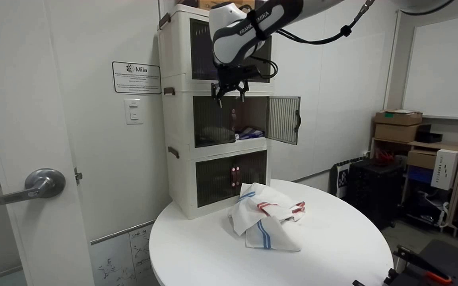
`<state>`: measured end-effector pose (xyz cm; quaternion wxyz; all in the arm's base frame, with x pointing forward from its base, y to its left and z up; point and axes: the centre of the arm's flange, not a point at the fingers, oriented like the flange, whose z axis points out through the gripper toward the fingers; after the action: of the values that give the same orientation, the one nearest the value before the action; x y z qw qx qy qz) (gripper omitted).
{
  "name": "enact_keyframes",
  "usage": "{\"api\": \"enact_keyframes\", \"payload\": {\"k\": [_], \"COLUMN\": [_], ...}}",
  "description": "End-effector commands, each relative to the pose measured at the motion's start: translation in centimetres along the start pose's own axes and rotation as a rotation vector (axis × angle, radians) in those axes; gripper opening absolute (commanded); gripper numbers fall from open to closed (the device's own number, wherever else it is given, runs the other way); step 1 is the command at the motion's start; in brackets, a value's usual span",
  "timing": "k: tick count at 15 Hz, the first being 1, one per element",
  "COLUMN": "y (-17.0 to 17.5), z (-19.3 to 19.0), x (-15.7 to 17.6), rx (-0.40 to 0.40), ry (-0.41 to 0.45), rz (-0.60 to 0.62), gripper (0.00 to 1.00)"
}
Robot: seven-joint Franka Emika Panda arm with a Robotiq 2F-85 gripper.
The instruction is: Open the doors of the second shelf of the cabinet
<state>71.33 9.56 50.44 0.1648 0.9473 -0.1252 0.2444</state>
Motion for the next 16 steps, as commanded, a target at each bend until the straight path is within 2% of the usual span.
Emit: {"api": "enact_keyframes", "payload": {"k": [1, 2, 3, 16], "y": [-0.3, -0.3, -0.6, -0.7], "z": [0.8, 0.9, 0.9, 1.3], "x": [-1.8, -2.0, -1.0, -1.3], "rx": [-0.09, -0.085, -0.062, -0.068], "ry": [0.038, 0.031, 0.021, 0.016], "rz": [0.054, 0.064, 0.038, 0.054], "gripper": [1.0, 1.0, 1.0, 1.0]}}
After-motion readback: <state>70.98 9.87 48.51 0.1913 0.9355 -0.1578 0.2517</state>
